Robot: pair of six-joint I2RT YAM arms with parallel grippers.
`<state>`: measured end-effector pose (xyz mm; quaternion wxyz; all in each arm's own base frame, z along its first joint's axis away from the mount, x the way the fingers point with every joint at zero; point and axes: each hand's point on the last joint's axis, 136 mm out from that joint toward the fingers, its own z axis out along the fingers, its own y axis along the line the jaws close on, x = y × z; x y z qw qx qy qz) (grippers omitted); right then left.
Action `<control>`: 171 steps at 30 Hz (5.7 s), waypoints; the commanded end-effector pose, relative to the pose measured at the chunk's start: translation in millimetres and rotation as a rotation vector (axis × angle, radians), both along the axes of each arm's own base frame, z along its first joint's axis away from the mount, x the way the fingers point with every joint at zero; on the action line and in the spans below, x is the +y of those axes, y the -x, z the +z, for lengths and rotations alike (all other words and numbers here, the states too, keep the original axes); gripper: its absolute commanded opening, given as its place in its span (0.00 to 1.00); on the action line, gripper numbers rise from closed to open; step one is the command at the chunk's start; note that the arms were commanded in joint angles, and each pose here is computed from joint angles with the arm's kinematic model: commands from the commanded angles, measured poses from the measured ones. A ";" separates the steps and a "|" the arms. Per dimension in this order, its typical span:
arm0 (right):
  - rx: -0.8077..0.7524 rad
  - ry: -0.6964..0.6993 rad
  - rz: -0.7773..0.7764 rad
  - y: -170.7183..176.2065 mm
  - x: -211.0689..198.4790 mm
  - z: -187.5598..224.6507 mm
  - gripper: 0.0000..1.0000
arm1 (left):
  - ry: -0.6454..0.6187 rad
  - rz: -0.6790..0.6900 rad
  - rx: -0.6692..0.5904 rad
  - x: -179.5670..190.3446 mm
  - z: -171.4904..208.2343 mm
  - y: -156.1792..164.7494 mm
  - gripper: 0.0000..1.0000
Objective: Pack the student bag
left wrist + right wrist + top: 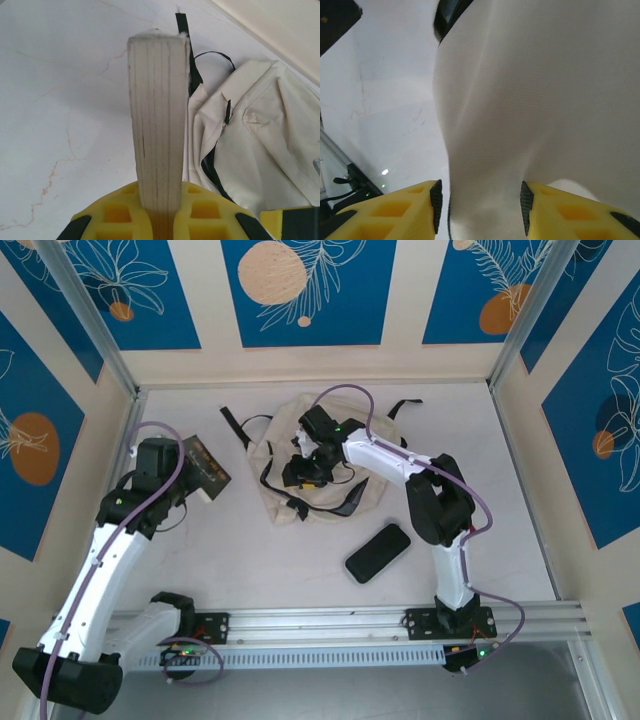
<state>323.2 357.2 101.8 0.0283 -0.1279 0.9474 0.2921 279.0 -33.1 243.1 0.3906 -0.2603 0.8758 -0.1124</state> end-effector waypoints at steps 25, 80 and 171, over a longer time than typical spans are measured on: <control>-0.254 -0.239 -0.094 -97.1 -6.5 148.0 0.03 | 0.370 -0.264 -0.184 -61.3 56.2 23.3 0.00; -0.144 -0.578 -0.039 -96.1 5.4 226.5 0.03 | 0.795 -0.187 -0.346 -204.8 3.0 -94.5 0.00; -0.031 -0.056 -0.445 -56.8 -127.9 40.1 0.61 | 0.108 -0.590 0.158 -142.6 -68.5 -157.4 0.85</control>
